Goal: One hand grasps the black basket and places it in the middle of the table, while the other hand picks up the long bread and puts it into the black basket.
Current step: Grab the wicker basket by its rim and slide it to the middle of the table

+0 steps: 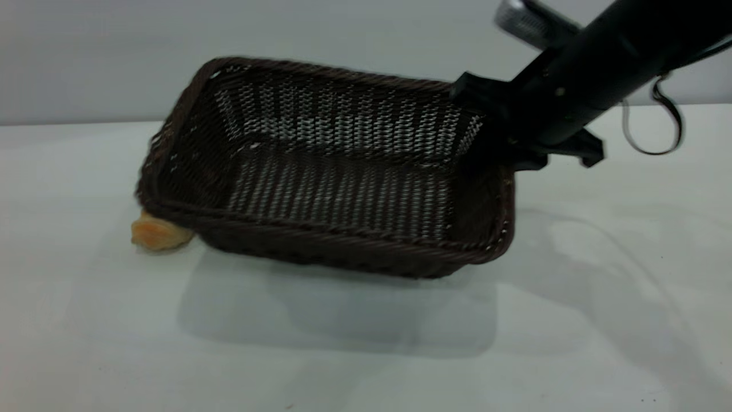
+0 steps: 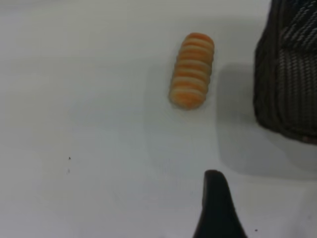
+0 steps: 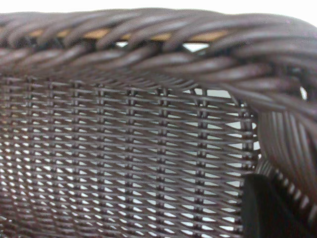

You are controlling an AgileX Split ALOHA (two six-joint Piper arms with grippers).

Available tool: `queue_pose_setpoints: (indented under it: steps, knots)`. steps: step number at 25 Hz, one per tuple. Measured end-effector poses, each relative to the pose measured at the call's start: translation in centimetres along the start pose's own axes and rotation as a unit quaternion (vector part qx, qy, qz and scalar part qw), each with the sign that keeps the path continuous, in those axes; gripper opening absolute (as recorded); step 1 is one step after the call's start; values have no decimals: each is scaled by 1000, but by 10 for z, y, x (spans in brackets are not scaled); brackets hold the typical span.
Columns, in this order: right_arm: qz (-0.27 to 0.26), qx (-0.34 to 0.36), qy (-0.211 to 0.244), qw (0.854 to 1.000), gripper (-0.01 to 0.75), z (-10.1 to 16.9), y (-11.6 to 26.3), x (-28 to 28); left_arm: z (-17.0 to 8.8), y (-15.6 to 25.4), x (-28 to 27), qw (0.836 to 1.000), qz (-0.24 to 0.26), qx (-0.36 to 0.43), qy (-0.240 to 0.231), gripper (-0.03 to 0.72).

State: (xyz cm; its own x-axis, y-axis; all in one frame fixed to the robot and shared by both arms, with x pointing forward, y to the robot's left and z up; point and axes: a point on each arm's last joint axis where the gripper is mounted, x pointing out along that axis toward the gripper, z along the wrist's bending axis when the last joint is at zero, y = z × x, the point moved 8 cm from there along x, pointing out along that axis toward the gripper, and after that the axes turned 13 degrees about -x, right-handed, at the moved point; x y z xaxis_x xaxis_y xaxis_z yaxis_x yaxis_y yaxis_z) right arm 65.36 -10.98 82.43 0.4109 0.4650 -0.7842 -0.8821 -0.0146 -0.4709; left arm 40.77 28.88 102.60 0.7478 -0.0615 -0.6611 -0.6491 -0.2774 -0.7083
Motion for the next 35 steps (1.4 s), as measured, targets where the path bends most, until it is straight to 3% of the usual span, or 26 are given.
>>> queue_pose_setpoints:
  steps: [4, 9, 13, 29, 32, 35]
  knots:
    - [64, -28, -14, 997, 94, 1, 7, 22, 1, 3, 0, 1000, 8, 0, -2, 522]
    - [124, -61, 19, 990, 94, -13, 11, 32, 1, 3, 0, 1000, 8, 1, -2, 522]
    - [130, -66, 42, 988, 94, -19, 6, 29, 1, 3, 0, 1000, 8, 1, -2, 522]
    - [137, 9, 62, 989, 151, -22, 10, 29, 1, 5, 0, 1000, 13, 1, -4, 522]
    - [139, 10, 63, 988, 204, -23, 11, 28, 1, 5, 0, 1000, 13, 1, -4, 522]
    - [144, 8, 64, 988, 309, -23, 12, 28, 2, 6, 0, 1000, 17, 1, -5, 522]
